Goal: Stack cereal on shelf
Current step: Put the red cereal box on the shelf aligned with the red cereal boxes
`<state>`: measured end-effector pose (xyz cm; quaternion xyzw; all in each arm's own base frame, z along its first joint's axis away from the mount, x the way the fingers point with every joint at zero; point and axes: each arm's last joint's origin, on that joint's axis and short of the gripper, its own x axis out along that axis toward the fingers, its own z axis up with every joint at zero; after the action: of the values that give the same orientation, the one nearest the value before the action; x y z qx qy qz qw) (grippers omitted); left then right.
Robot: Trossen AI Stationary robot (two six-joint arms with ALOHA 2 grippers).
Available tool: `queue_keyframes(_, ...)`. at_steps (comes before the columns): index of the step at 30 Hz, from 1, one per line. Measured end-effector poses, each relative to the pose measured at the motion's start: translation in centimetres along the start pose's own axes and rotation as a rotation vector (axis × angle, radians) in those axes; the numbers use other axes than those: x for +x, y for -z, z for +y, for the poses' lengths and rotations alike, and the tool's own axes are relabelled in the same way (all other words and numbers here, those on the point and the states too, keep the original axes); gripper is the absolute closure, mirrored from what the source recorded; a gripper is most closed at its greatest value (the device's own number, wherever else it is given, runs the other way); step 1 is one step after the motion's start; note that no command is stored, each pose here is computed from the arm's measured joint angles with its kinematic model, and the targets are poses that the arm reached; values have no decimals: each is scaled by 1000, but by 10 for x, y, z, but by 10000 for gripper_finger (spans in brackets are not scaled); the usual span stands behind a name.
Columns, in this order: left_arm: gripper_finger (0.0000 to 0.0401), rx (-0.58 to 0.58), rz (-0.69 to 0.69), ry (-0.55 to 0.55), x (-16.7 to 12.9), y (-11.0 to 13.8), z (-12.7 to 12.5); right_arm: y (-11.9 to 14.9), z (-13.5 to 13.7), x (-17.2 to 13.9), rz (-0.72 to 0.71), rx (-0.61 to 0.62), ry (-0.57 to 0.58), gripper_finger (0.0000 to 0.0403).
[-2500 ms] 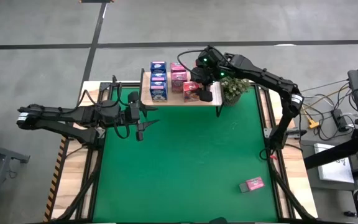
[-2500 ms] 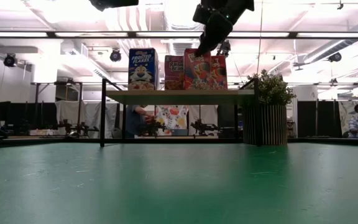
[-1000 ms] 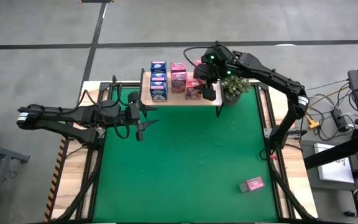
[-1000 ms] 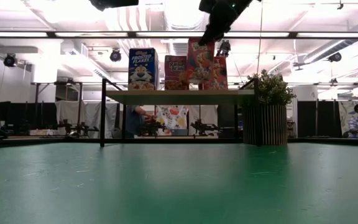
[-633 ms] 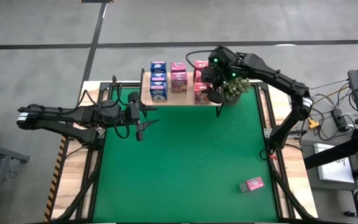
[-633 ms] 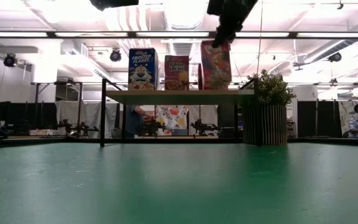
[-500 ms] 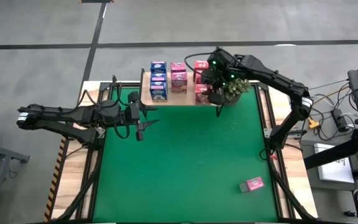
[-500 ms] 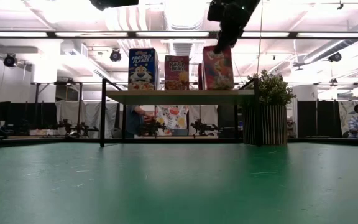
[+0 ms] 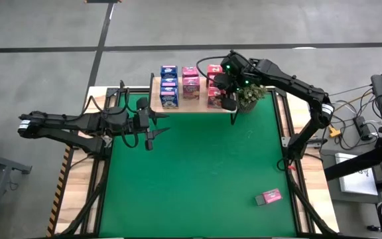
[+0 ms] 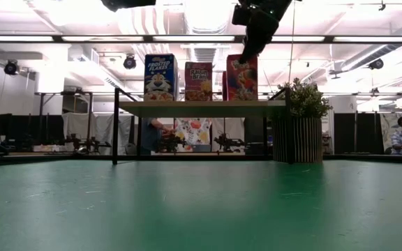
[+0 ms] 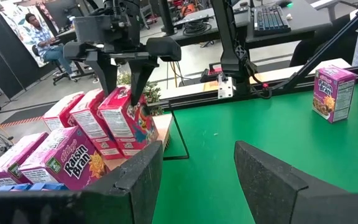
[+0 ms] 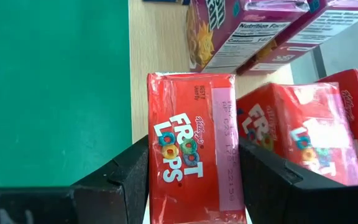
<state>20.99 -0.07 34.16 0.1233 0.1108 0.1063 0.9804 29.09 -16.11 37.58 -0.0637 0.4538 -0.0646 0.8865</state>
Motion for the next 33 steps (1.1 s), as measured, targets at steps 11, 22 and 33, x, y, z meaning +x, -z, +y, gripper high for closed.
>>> queue_keyframes(11,218,1,0,0,0,0,0,0,0,0,-1,-9,0,209)
queue_keyframes(22,218,1,0,0,0,0,0,0,0,0,0,2,0,209)
queue_keyframes(33,218,1,0,0,0,0,0,0,0,0,0,14,0,209)
